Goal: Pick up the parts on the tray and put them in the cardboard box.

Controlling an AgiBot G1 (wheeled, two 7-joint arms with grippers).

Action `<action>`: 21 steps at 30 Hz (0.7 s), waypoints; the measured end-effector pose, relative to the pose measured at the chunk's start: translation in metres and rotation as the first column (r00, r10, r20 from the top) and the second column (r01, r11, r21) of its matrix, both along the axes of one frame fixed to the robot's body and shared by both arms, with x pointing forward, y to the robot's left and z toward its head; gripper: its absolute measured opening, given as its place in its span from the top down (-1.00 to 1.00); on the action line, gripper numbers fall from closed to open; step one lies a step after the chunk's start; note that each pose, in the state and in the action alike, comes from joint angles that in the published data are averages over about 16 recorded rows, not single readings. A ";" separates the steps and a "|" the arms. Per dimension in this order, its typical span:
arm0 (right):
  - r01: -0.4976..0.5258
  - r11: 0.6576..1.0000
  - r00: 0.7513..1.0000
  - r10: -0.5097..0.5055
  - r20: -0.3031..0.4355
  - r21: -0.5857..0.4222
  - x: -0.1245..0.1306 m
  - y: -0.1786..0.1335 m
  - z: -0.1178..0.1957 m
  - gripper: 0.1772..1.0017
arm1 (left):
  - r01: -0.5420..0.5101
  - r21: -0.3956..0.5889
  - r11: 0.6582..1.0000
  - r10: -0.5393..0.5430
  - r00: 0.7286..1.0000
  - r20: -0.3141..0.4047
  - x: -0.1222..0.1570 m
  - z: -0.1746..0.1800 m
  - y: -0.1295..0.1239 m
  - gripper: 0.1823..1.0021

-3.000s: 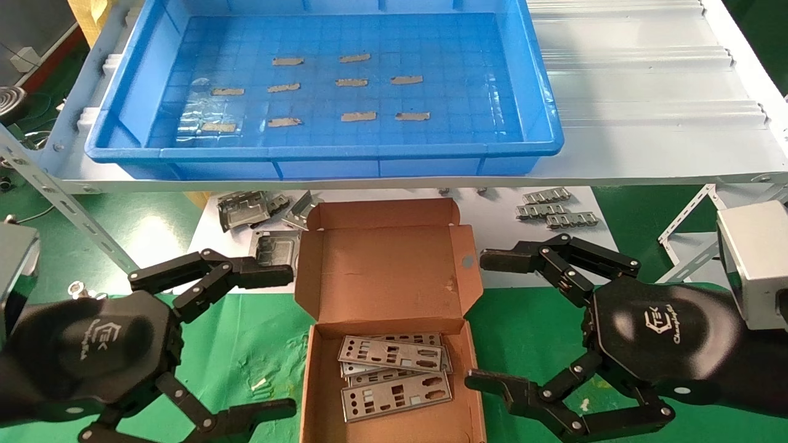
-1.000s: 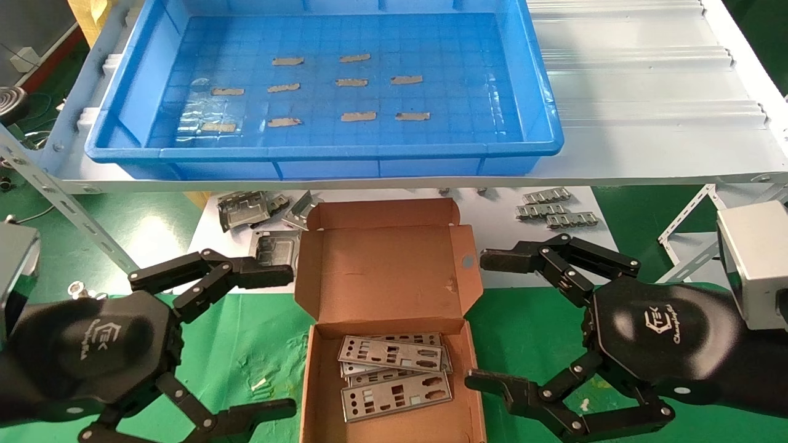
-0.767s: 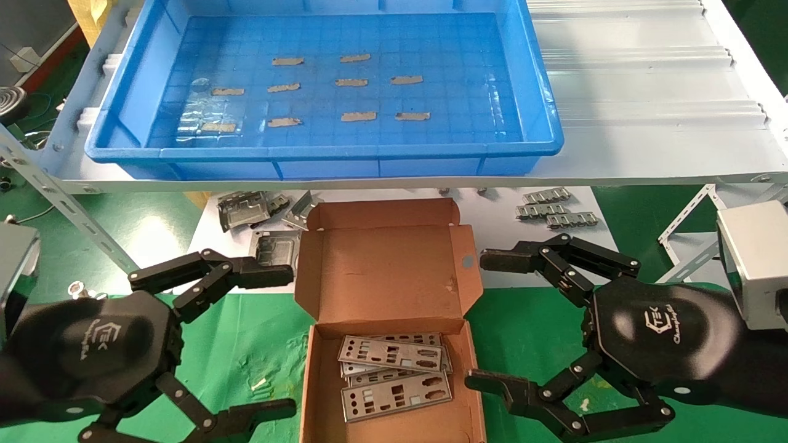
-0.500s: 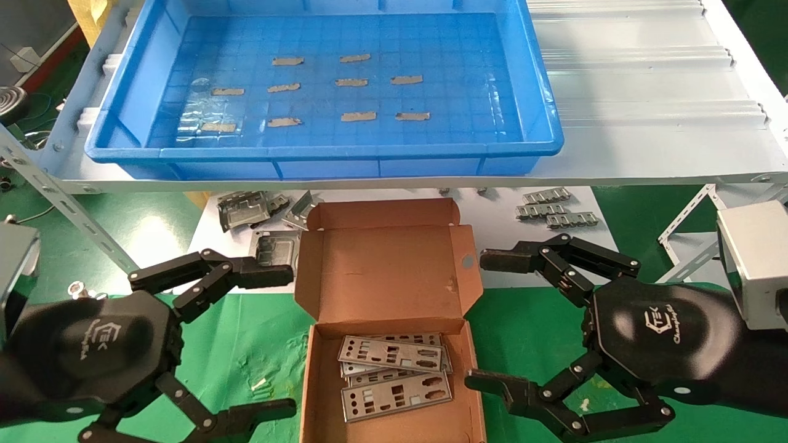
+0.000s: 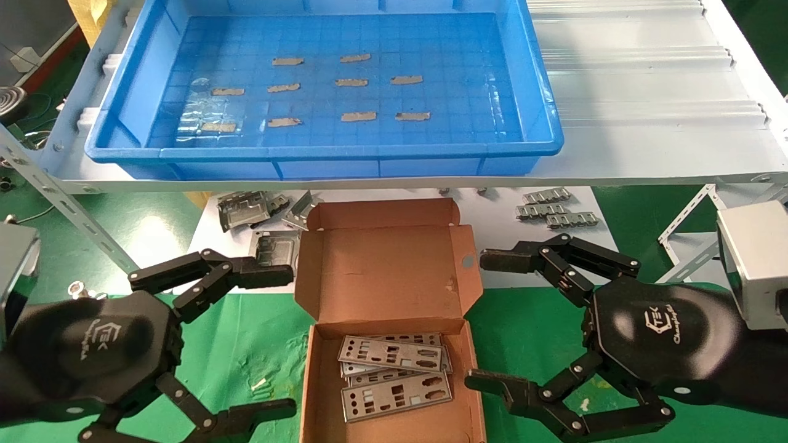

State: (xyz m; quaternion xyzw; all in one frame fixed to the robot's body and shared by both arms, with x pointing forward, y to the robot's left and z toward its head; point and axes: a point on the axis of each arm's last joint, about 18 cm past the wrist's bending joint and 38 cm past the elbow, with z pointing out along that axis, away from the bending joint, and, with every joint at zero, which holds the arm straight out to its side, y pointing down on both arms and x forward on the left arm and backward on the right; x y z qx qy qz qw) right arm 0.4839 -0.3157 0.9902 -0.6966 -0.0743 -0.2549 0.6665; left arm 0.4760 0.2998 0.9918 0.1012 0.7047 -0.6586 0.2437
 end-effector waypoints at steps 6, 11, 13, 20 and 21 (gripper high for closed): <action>0.000 1.000 1.000 0.000 0.000 0.000 0.000 0.000 0.000 -1.00 | 0.000 0.000 1.000 0.000 1.000 0.000 0.000 0.000 0.000 -1.00; 0.000 1.000 1.000 0.000 0.000 0.000 0.000 0.000 0.000 -1.00 | 0.000 0.000 1.000 0.000 1.000 0.000 0.000 0.000 0.000 -1.00; 0.000 1.000 1.000 0.000 0.000 0.000 0.000 0.000 0.000 -1.00 | 0.000 0.000 1.000 0.000 1.000 0.000 0.000 0.000 0.000 -1.00; 0.000 1.000 1.000 0.000 0.000 0.000 0.000 0.000 0.000 -1.00 | 0.000 0.000 1.000 0.000 1.000 0.000 0.000 0.000 0.000 -1.00; 0.000 1.000 1.000 0.000 0.000 0.000 0.000 0.000 0.000 -1.00 | 0.000 0.000 1.000 0.000 1.000 0.000 0.000 0.000 0.000 -1.00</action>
